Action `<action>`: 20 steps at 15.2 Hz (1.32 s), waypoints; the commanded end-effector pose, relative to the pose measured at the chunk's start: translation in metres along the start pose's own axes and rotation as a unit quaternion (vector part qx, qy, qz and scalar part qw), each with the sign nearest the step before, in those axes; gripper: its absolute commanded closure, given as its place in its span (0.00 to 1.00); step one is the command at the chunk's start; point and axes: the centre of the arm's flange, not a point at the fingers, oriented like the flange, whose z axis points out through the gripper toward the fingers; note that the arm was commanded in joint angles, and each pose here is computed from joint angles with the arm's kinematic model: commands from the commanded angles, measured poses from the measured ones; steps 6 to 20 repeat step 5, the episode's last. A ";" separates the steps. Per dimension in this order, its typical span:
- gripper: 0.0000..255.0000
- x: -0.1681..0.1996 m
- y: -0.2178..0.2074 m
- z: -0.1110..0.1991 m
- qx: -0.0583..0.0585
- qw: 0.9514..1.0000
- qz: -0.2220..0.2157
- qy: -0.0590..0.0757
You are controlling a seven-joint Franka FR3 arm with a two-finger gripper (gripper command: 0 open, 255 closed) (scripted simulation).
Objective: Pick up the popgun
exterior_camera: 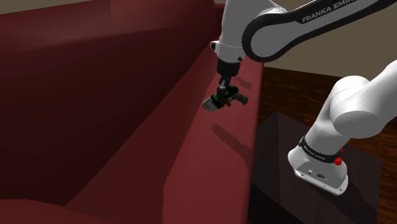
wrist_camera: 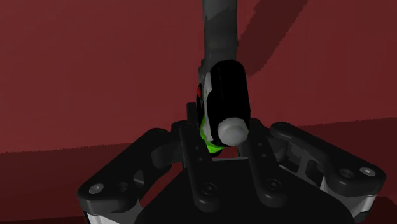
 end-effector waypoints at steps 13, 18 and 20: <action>1.00 0.002 0.001 -0.022 0.000 1.000 0.000 0.000; 1.00 0.002 0.001 -0.022 0.000 1.000 0.000 0.000; 1.00 0.002 0.001 -0.022 0.000 1.000 0.000 0.000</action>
